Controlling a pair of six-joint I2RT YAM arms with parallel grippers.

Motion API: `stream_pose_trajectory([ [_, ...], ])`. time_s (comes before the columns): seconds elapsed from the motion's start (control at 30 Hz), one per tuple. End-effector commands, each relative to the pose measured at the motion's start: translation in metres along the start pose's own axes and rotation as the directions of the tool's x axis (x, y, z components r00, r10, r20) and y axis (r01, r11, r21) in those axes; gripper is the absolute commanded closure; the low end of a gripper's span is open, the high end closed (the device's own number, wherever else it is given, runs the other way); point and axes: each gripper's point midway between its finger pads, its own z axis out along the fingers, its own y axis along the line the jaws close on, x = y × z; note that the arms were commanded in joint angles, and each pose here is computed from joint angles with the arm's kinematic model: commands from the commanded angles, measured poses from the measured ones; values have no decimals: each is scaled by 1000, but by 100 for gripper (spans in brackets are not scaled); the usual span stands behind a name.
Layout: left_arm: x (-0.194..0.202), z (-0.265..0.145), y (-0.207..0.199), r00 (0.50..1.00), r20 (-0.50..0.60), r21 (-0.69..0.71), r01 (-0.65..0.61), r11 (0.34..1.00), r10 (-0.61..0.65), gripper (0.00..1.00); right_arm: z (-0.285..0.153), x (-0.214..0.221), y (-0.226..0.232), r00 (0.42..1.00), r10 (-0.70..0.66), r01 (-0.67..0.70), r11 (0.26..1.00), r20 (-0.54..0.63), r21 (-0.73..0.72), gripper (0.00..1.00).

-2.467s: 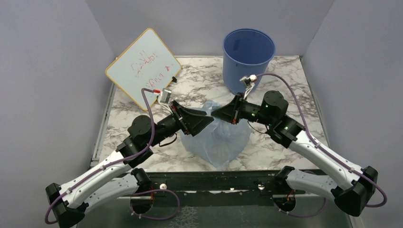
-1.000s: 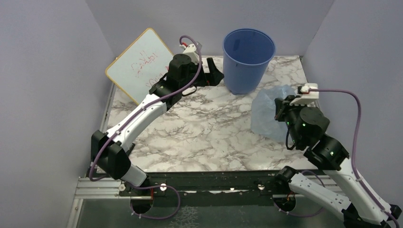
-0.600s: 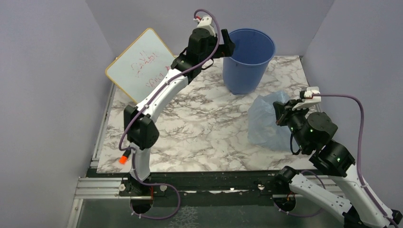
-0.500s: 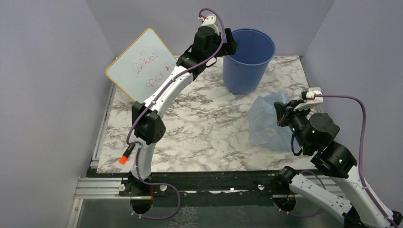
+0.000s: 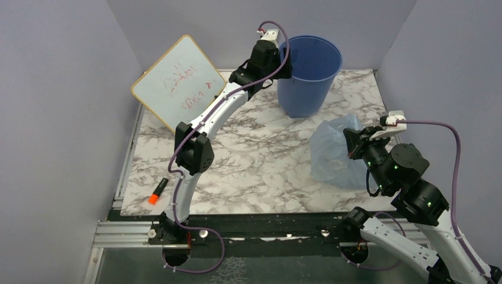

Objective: Put the trash bags into the trash bin
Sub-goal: Move the trash bin to the center of the board.

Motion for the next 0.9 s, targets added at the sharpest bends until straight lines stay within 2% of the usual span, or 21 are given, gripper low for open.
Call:
stream_pose_trajectory([
  [0.0, 39, 5, 29, 984, -135, -73, -131, 989, 120, 26, -2, -7, 5, 1000, 2, -2, 1000, -4, -28, 97],
  [0.27, 46, -9, 49, 974, -168, -156, -177, 972, 151, 42, -1, -8, 9, 1000, 6, -6, 999, -9, -40, 96],
  [0.33, 45, -13, 53, 974, -168, -176, -179, 968, 150, 52, -3, -9, 8, 1000, 11, -11, 999, -4, -37, 96],
  [0.57, 39, -37, 77, 976, -161, -286, -187, 940, 146, 100, -5, -14, 5, 999, 27, -26, 999, 19, -29, 96],
  [0.7, 40, -56, 91, 980, -170, -296, -148, 944, 100, 100, -5, -14, 7, 999, 28, -27, 999, 21, -38, 96],
  [0.87, 42, -101, 95, 982, -177, -277, -110, 955, 61, 100, -3, -13, 6, 1000, 25, -24, 999, 15, -30, 96],
])
